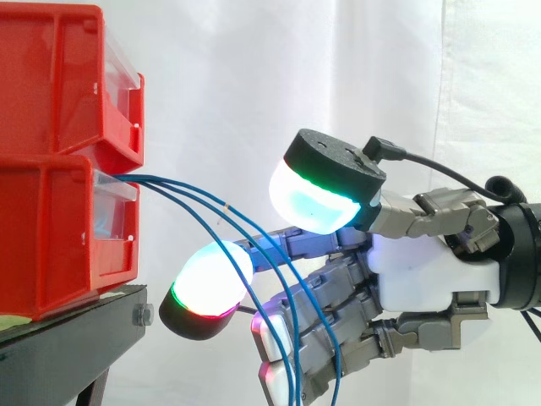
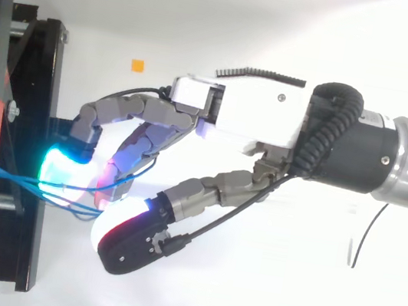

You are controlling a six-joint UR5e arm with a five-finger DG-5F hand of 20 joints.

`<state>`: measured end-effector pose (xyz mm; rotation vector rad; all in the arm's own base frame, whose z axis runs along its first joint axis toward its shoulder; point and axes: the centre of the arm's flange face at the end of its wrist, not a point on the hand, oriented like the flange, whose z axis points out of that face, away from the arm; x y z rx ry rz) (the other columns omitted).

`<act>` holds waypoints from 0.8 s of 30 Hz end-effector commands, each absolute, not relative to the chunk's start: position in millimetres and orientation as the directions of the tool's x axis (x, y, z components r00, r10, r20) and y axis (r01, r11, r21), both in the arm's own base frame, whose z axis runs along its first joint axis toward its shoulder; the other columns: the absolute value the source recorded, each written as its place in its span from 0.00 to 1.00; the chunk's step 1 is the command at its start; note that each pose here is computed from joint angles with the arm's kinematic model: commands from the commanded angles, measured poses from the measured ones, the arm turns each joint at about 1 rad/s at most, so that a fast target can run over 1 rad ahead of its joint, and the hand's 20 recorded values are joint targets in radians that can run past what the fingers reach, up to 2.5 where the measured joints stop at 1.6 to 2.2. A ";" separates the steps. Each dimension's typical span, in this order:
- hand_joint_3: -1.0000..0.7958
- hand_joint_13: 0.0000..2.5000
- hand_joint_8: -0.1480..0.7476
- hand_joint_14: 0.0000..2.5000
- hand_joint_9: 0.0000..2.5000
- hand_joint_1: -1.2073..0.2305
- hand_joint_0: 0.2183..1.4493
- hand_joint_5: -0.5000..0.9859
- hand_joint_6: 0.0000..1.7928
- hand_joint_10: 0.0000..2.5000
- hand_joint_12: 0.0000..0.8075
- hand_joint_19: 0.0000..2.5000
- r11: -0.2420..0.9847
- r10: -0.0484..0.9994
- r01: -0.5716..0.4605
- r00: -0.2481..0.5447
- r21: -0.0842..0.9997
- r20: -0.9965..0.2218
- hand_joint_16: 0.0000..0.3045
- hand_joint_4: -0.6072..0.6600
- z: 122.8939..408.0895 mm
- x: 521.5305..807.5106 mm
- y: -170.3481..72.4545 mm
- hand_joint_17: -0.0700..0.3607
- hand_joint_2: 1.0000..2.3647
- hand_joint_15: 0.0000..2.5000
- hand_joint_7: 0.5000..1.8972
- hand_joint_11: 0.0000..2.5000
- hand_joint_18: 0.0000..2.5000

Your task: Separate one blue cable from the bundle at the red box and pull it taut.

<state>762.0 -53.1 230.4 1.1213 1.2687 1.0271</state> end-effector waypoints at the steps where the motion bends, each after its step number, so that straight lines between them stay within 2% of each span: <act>1: 0.30 0.36 0.48 0.01 0.37 0.39 0.29 0.26 0.28 0.01 0.37 0.22 0.166 0.985 0.026 0.042 0.986 -0.167 0.10 0.56 233.5 765.3 -53.7 0.32 0.00 0.22 0.38 0.28 0.23; 6: 0.30 0.37 0.48 0.01 0.38 0.39 0.30 0.26 0.28 0.01 0.37 0.22 0.164 0.985 0.016 0.050 0.986 -0.165 0.10 0.55 236.8 766.8 -59.2 0.32 0.00 0.22 0.43 0.29 0.23; 13: 0.31 0.38 0.48 0.01 0.39 0.38 0.30 0.27 0.28 0.01 0.37 0.22 0.163 0.986 0.005 0.030 0.987 -0.163 0.10 0.52 238.7 768.3 -53.9 0.33 0.00 0.23 0.52 0.31 0.24; 19: 0.33 0.38 0.48 0.01 0.40 0.35 0.31 0.27 0.29 0.01 0.38 0.23 0.160 0.987 -0.020 0.027 0.987 -0.160 0.10 0.51 251.3 774.2 -53.4 0.33 0.01 0.23 0.67 0.34 0.25; 22: 0.36 0.39 0.48 0.01 0.40 0.34 0.32 0.25 0.35 0.01 0.38 0.23 0.153 0.988 -0.022 0.016 0.988 -0.153 0.11 0.52 255.9 775.6 -54.2 0.33 0.01 0.24 0.55 0.35 0.25; 24: 0.37 0.39 0.48 0.01 0.40 0.34 0.32 0.24 0.36 0.01 0.38 0.23 0.150 0.989 -0.019 0.015 0.988 -0.150 0.11 0.51 255.6 775.3 -54.2 0.33 0.01 0.24 0.53 0.36 0.25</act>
